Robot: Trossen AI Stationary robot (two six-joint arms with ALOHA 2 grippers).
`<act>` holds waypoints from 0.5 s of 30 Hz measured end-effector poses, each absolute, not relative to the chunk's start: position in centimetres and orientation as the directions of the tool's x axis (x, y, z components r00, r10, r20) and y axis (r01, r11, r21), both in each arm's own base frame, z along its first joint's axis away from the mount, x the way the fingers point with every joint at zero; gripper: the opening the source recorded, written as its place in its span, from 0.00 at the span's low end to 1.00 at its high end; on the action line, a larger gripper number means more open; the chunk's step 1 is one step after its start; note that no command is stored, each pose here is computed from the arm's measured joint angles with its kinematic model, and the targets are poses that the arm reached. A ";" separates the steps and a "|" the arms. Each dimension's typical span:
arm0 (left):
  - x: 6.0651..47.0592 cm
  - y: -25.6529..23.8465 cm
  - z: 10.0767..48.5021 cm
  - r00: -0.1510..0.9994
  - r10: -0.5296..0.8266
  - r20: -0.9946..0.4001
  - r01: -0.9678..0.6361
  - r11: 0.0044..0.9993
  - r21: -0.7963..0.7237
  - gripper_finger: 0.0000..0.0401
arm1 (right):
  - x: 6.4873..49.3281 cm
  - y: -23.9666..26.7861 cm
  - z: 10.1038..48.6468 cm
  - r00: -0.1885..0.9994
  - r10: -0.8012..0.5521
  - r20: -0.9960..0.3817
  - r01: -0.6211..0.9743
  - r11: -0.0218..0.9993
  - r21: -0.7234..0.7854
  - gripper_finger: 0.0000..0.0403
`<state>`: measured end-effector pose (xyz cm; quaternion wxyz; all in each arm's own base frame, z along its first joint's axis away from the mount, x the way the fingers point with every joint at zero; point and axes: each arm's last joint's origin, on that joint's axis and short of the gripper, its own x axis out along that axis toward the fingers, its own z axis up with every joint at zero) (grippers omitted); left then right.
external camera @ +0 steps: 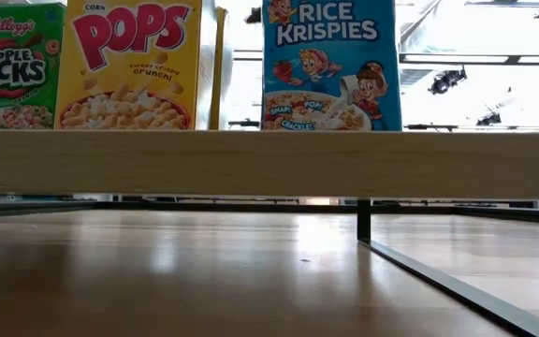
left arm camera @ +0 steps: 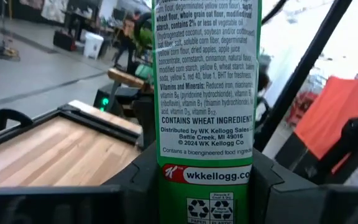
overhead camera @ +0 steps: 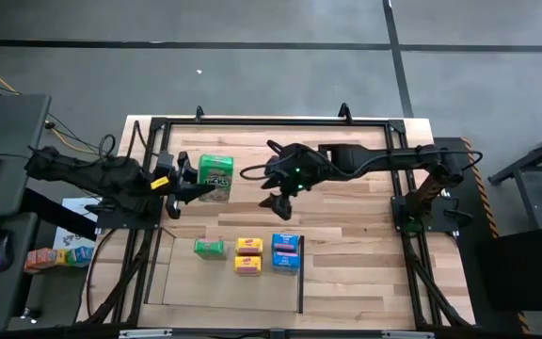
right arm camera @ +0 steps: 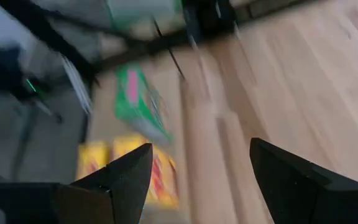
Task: Stack cereal on shelf
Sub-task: Put the green cereal box on the shelf aligned with the green cereal box
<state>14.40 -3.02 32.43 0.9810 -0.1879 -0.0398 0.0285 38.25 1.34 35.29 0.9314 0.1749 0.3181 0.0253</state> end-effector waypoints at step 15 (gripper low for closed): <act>14.2 -4.1 30.9 0.982 0.141 0.127 -0.078 0.911 -0.404 0.29 | 39.9 2.9 37.8 0.961 0.131 -0.243 -0.030 0.925 0.379 0.64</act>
